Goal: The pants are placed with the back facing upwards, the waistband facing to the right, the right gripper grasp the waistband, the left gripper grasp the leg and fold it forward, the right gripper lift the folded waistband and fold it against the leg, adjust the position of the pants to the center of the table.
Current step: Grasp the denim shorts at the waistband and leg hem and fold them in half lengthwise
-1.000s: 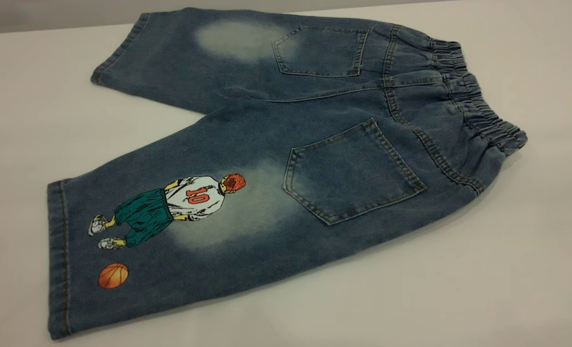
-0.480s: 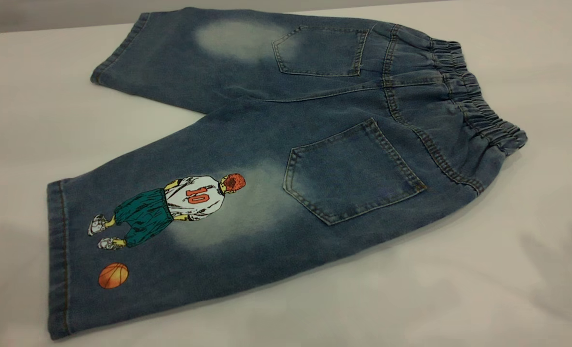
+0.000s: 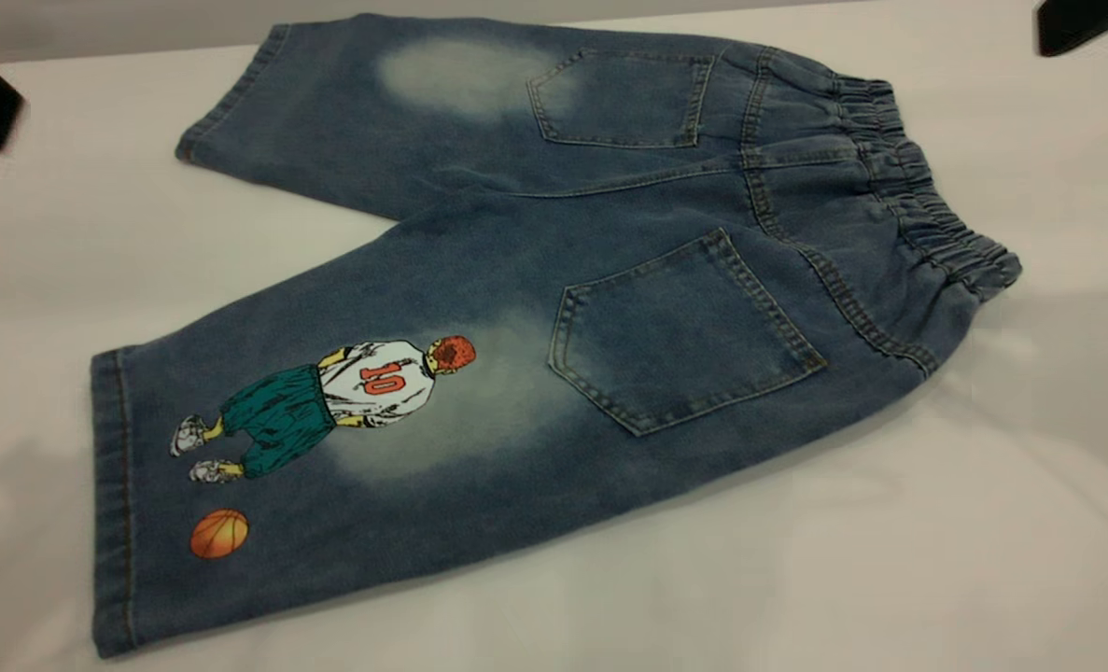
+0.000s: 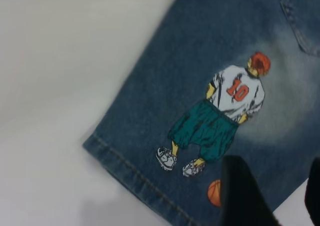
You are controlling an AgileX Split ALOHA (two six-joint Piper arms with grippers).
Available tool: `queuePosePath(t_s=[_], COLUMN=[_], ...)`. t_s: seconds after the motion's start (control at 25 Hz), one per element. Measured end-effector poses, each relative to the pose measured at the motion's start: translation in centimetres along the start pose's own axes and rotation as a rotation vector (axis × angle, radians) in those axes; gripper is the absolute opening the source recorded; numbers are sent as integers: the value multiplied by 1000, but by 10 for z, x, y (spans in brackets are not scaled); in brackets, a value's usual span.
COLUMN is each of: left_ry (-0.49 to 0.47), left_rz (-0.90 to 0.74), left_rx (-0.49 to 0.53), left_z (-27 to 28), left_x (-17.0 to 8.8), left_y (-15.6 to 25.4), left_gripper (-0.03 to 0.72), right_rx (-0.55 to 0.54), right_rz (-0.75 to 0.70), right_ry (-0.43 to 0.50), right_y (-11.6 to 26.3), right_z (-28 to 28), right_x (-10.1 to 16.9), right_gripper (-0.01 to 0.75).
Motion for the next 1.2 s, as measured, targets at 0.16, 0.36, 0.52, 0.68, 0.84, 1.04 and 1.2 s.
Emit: queuePosePath(t_s=[0.16,0.36,0.52,0.68,0.84,1.04,1.2], left_ry=[9,14,14,16,23,54,73], left_rz=[-75,-75,-75,-71,-83,-134,-167], left_rx=[29,44,61,64,65,71,72], left_z=[-19,-30,-36,-37,-37,-39,-40], left_x=[-11,-12,-11,-11,-15,-31,-42], left_y=[-1,0,2,2,2,3,3], left_gripper=[314,314,314,314,314,314,314], right_rx=[106,223,276,267,278,305,302], right_rz=[-42,-93,-97,-93,-115,-135,-152], right_ry=[15,16,-7,-35,-67,-100,-95], right_y=[-2,13,27,26,26,26,22], right_z=[-31,-61,-76,-84,-95,-106,-109], right_x=[-17,-41,-44,-41,-45,-51,-60], right_gripper=[408,408,408,408,408,408,408])
Point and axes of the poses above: a point on each arm's last joint axis where the gripper is mounted, z pointing back along that axis away from the gripper, x along the wrist's bending axis when the last joint is at zero, y = z × x, the point moved 10 cm from there along -z, pointing out along that axis toward the gripper, and after that the axes turned 4 degrees about z, right-handed, at the moved point
